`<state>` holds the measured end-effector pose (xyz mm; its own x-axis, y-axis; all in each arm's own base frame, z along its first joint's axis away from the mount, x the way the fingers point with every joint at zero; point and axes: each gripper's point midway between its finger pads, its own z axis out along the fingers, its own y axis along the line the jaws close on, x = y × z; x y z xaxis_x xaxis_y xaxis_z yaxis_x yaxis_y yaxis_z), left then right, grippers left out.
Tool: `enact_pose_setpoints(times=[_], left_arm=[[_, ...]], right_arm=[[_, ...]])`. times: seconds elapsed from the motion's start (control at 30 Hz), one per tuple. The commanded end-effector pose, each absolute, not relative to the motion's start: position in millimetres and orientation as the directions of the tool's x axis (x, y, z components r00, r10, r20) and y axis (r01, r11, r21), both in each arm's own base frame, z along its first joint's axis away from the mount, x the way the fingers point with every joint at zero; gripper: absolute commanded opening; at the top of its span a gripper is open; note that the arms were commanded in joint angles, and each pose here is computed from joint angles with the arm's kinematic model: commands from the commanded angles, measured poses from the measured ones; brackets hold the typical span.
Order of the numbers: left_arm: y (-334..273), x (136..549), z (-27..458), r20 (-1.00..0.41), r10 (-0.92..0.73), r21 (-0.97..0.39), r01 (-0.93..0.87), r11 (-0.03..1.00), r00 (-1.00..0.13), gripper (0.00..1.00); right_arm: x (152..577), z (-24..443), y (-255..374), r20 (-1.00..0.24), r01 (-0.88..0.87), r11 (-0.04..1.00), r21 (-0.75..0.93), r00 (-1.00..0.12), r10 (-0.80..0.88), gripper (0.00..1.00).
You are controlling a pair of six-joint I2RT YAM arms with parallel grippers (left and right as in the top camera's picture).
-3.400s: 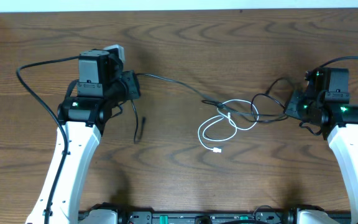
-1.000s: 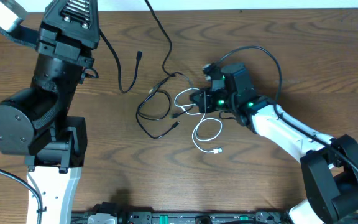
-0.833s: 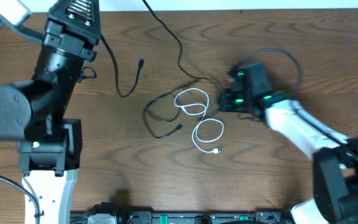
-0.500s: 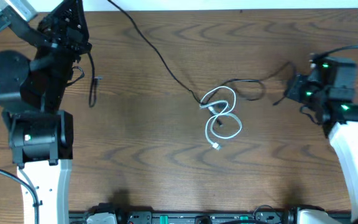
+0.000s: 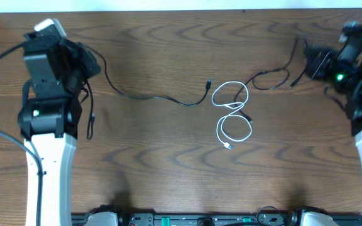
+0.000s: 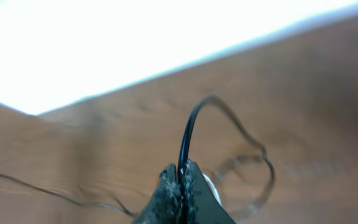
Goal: Untangle cables
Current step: 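Drag the black cable with the right gripper to the far right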
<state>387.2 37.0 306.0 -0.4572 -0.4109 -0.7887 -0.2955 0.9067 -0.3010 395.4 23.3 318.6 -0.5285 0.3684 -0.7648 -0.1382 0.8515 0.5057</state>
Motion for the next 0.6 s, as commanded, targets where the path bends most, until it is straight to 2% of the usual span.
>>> enact_pose_setpoints(times=[0.0,0.13,0.27,0.43,0.57], left_arm=[[22,386,281,-0.727,-0.391,-0.302,-0.248,0.921,-0.565,0.07],[-2,384,256,-0.656,-0.368,-0.311,-0.209,0.927,-0.659,0.07],[-34,381,241,-0.62,-0.306,-0.298,-0.144,0.944,-0.722,0.08],[-73,377,238,-0.613,-0.23,-0.296,-0.05,0.954,-0.756,0.08],[-99,372,238,-0.616,-0.177,-0.297,0.018,0.955,-0.768,0.08]], right_arm=[[380,410,49,-0.857,-0.379,0.797,0.47,-0.411,0.31,0.01],[373,471,43,-0.915,-0.397,0.831,0.39,-0.272,0.3,0.01],[382,490,7,-0.939,-0.216,0.917,0.334,-0.157,0.306,0.01],[403,469,-18,-0.947,-0.081,0.954,0.29,-0.168,0.274,0.01],[436,428,-55,-0.917,0.052,0.952,0.3,-0.26,0.303,0.01]])
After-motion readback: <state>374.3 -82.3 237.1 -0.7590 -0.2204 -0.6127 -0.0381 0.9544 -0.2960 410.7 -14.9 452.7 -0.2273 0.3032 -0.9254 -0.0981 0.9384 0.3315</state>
